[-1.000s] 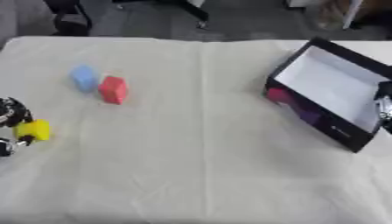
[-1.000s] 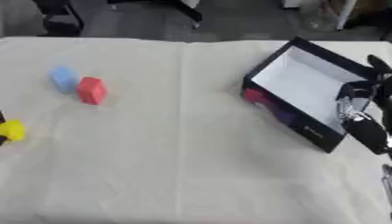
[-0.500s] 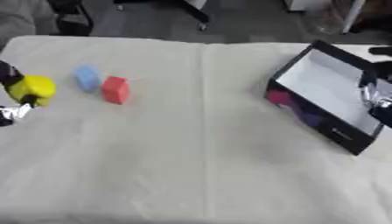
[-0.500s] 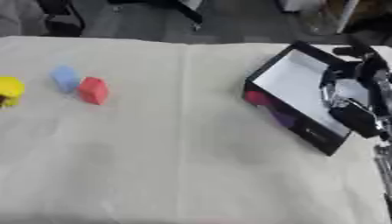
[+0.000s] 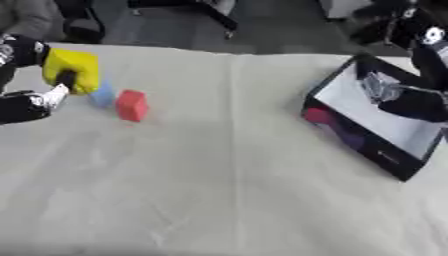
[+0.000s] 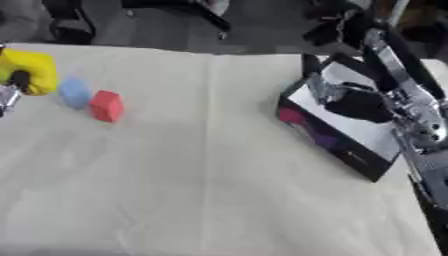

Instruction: Pick up the objects with one hand, pass them to the other hand, and then place them into the box on the other side of the table.

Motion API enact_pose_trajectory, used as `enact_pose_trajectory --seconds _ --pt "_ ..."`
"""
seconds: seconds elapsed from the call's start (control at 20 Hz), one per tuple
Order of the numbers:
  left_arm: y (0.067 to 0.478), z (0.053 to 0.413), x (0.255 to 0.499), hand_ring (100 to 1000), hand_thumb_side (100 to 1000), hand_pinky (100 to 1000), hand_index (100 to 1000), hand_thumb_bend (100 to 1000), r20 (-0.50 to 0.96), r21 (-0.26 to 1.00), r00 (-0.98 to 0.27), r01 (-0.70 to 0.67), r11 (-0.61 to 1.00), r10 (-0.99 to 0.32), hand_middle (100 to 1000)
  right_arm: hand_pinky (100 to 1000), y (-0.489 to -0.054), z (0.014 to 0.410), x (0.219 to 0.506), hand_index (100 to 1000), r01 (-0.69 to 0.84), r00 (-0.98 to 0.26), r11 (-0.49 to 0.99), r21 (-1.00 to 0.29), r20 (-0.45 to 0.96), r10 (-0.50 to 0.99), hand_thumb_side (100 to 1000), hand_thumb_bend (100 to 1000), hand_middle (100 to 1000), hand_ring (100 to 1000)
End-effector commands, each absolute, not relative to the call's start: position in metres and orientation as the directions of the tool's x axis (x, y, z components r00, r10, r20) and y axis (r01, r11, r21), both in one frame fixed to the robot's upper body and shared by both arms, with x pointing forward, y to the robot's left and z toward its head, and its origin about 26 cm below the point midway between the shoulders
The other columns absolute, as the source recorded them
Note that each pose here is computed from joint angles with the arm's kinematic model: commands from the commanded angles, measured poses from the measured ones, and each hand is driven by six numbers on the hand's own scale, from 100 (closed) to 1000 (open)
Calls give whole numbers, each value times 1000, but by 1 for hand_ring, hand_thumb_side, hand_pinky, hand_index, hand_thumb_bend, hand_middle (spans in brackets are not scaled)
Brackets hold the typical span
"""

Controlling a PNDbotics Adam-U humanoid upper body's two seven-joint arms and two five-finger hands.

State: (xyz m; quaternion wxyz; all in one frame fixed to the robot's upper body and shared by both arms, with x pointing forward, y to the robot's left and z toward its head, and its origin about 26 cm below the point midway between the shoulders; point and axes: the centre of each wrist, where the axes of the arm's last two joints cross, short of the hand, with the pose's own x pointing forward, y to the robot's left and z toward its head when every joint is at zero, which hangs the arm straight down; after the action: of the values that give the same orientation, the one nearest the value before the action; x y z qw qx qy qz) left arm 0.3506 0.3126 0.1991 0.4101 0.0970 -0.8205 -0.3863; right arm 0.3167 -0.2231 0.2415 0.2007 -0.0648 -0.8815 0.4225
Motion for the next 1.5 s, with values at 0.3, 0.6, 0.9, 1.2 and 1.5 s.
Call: enact_pose_trajectory --seconds 0.3,0.6,0.9,1.2,1.5 --pt "281 210 361 420 368 563 485 100 642 694 -696 352 628 -320 347 760 -195 277 306 963 34 -980 431 -902 55 193 221 100 845 783" --pt "274 209 366 424 386 569 490 100 669 705 -686 464 537 -285 351 843 -181 290 304 962 203 -973 272 -941 -163 162 201 125 870 839" --pt "267 210 368 422 404 566 489 100 700 687 -676 546 480 -231 350 899 -168 299 301 960 389 -919 166 -906 -371 133 189 225 889 883" --pt "261 214 372 423 428 568 489 100 748 645 -641 638 422 -173 351 959 -154 305 297 959 540 -842 104 -835 -536 69 187 321 907 927" --pt "252 222 376 425 452 570 489 100 791 591 -602 701 399 -113 352 975 -143 308 295 957 642 -766 113 -758 -641 52 183 377 913 939"
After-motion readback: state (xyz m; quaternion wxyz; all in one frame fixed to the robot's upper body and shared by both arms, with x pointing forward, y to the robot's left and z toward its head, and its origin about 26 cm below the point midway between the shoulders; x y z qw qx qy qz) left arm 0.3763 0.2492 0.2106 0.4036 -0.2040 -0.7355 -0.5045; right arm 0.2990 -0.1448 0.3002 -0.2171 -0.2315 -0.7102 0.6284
